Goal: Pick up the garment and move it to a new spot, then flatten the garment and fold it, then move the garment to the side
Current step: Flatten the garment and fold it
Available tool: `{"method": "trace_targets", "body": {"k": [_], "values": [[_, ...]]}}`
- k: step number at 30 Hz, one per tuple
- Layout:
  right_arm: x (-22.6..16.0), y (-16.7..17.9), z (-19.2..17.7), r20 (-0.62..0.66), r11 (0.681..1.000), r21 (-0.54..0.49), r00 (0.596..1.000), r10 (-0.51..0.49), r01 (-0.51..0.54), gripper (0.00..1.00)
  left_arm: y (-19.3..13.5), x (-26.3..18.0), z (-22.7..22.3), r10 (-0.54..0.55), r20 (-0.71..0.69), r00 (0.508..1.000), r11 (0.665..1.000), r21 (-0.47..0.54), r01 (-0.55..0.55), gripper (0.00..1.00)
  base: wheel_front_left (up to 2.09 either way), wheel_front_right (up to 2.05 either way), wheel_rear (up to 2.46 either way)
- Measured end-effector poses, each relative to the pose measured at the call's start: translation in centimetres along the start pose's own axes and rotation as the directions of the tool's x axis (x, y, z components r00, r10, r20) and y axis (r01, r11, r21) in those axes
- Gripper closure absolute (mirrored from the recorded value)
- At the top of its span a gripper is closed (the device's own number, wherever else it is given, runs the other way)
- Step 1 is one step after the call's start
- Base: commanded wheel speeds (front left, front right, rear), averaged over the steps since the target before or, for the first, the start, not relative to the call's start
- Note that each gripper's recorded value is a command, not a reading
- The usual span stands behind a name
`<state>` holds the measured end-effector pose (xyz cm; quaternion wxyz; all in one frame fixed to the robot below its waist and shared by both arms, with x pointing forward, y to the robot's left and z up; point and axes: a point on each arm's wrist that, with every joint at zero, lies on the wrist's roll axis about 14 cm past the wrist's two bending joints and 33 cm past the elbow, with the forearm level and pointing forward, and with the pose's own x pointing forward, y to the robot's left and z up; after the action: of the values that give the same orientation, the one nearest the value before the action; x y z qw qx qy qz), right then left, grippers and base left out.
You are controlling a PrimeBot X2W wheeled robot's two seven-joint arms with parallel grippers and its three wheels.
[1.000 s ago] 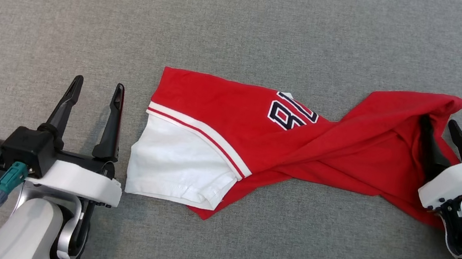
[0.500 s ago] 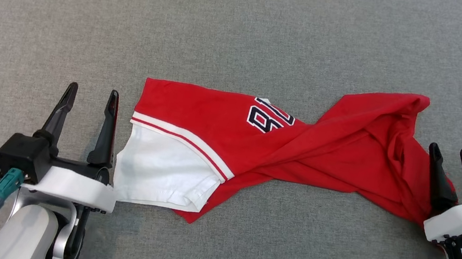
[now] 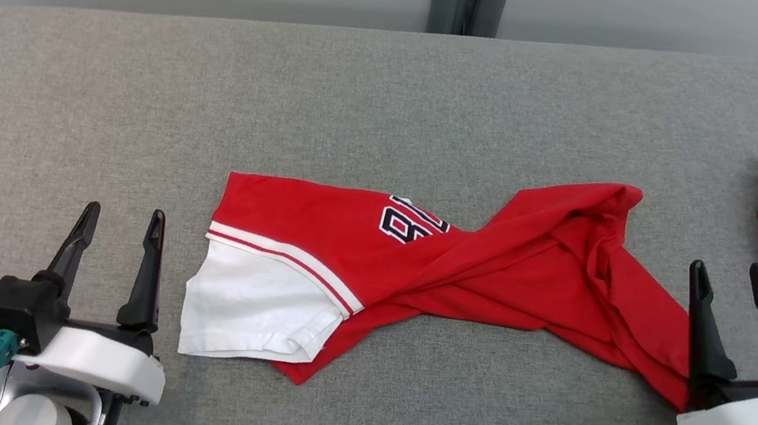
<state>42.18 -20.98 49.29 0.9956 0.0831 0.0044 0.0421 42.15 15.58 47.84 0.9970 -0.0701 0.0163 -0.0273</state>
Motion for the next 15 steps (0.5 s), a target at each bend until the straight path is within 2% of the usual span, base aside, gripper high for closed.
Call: {"method": "trace_targets", "body": {"k": [8, 15], "values": [[-3.3, 1.3, 1.4, -0.015, 0.999, -0.05, 1.0, -0.01, 0.009, 0.0, 0.9, -2.5, -0.1, 0.035, -0.027, 0.999, 0.999, 0.009, -0.035, 0.0, 0.0, 0.0, 0.0], [-4.2, 1.8, 2.4, -0.006, 0.999, -0.041, 1.0, -0.021, 0.021, 0.0, 1.1, -3.3, -0.1, 0.044, -0.038, 0.998, 0.999, 0.013, -0.043, 0.0, 0.0, 0.0, 0.0]]}}
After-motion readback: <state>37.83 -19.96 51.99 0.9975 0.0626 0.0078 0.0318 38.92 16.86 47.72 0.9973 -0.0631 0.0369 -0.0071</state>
